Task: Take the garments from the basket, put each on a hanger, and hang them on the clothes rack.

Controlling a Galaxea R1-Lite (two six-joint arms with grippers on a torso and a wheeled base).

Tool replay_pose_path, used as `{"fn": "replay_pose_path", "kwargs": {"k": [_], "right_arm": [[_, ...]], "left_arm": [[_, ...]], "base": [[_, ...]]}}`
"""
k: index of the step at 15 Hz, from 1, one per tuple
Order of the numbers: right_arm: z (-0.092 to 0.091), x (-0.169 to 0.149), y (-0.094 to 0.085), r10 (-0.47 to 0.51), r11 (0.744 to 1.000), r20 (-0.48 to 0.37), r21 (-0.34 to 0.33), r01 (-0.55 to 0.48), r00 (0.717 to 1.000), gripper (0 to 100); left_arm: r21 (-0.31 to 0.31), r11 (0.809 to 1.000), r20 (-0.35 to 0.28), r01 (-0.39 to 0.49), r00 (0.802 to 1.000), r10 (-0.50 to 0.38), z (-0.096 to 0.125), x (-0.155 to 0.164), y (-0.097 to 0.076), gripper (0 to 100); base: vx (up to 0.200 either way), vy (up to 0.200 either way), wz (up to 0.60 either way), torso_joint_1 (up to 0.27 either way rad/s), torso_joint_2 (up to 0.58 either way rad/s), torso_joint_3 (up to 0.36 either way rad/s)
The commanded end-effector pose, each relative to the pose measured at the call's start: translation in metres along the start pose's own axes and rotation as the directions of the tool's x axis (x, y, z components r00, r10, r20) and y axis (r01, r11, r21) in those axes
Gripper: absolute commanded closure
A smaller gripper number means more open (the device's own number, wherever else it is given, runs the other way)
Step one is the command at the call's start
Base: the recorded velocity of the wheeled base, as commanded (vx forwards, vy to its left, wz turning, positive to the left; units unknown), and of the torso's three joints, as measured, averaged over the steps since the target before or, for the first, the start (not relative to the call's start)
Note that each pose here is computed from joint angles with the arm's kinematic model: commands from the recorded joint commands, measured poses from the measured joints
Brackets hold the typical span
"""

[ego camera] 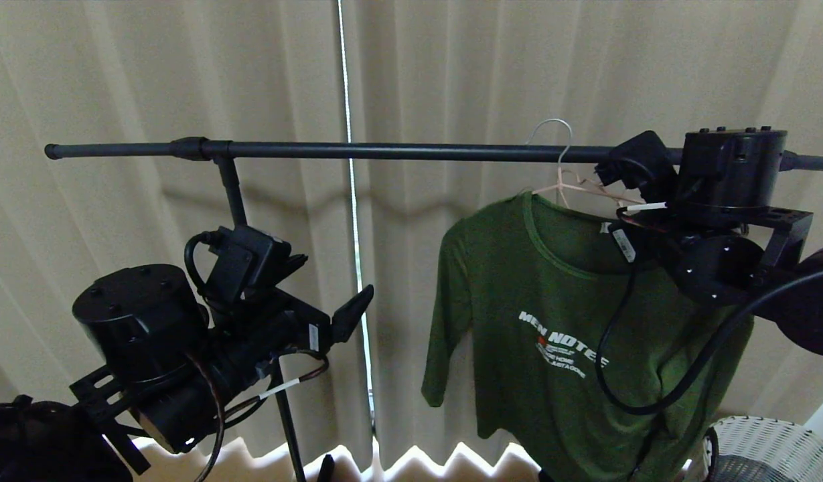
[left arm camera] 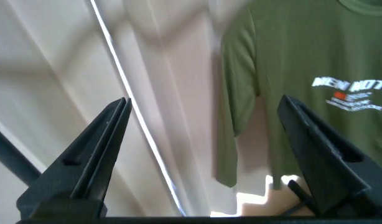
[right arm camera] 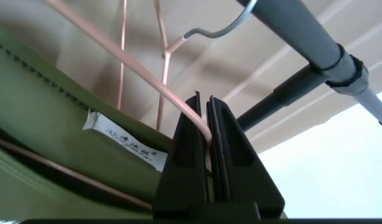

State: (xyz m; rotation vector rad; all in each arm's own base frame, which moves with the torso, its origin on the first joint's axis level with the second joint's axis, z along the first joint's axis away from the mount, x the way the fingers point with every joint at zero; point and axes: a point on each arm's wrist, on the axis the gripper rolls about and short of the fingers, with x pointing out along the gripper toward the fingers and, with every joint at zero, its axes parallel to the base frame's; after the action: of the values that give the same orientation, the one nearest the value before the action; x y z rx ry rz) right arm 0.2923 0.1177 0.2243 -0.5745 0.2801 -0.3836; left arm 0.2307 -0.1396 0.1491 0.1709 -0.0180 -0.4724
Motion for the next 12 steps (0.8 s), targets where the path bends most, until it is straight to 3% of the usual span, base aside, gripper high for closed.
{"fn": "replay_pose_path", "kwargs": {"k": [1, 12], "right_arm": [[-0.001, 0.003, 0.005, 0.001, 1.000, -0.009, -0.011, -0.001, 1.000, 100], [-0.006, -0.001, 0.016, 0.030, 0.996, -0.040, -0.084, -0.034, 0.999, 100]], "left_arm": [[0.001, 1.000, -0.005, 0.002, 1.000, -0.002, -0.001, -0.002, 0.000, 0], [-0.005, 1.000, -0.010, 0.002, 1.000, -0.002, -0.002, -0.002, -0.001, 0]], "base": [[0.000, 0.000, 0.00, 0.000, 0.00, 0.000], [0.000, 0.000, 0.00, 0.000, 0.00, 0.000]]}}
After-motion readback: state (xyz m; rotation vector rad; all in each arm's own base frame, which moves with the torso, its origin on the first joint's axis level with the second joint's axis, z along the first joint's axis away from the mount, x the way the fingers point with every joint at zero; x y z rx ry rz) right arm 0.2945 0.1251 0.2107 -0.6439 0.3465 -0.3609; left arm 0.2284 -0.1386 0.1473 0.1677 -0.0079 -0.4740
